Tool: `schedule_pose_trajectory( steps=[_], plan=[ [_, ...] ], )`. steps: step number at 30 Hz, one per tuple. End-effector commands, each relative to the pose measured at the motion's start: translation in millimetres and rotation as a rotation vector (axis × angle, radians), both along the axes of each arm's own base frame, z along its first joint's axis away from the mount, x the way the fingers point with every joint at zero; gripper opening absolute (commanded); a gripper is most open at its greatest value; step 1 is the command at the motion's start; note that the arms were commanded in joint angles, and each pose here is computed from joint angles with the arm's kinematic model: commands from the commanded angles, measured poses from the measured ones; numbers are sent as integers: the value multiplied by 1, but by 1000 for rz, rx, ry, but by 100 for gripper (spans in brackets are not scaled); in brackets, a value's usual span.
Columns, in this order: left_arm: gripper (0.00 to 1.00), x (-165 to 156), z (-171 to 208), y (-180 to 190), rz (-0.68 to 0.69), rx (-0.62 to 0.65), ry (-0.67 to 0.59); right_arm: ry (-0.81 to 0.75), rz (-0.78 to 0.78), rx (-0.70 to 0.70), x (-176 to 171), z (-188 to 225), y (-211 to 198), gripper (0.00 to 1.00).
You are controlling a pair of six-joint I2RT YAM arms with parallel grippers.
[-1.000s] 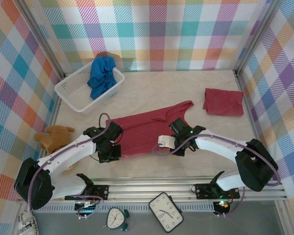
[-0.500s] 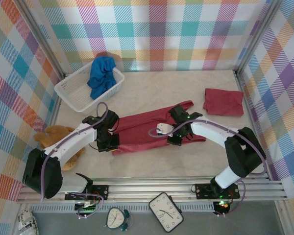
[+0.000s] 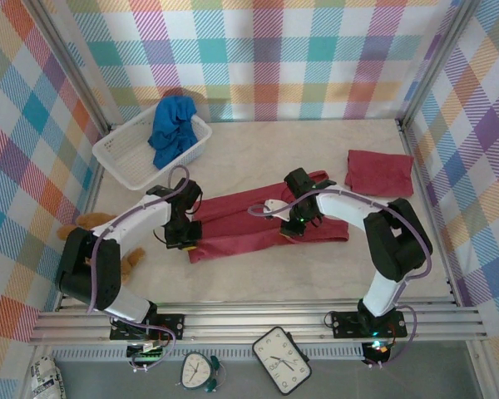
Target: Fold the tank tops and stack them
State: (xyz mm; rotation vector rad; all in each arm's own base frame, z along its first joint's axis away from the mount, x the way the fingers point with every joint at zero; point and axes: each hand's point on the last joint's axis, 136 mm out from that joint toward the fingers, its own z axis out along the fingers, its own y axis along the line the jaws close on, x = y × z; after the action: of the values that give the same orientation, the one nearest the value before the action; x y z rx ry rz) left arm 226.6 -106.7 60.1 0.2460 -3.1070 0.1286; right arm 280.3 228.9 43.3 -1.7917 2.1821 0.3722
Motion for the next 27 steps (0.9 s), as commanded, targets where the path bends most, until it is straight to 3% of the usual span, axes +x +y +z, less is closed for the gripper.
schedule_pose_trajectory(
  steps=[1, 5, 7, 9, 13, 17, 23, 27],
  plan=[
    [3, 2, -1, 7, -20, 35, 6, 10, 16, 32, 4, 0, 7, 19],
    [5, 4, -7, 16, -22, 90, 17, 11, 1, 23, 10, -4, 9, 23],
    [16, 6, -9, 18, -19, 106, 16, -2, -9, 9, 14, -5, 8, 25],
    [20, 6, -10, 19, -19, 111, 19, -20, -20, 7, 16, -3, 7, 27],
    [37, 2, -4, 22, -17, 122, 13, -73, -70, -26, 21, 9, -5, 39],
    [45, -3, 14, 23, -12, 114, -25, -110, -73, 4, 8, 31, -13, 50],
    [51, -13, 26, 1, -6, 34, -62, -132, -186, -102, -1, 36, -55, 54],
    [51, -11, 24, -39, -43, -70, -106, -154, -228, -186, -22, 32, -85, 55]
  ],
)
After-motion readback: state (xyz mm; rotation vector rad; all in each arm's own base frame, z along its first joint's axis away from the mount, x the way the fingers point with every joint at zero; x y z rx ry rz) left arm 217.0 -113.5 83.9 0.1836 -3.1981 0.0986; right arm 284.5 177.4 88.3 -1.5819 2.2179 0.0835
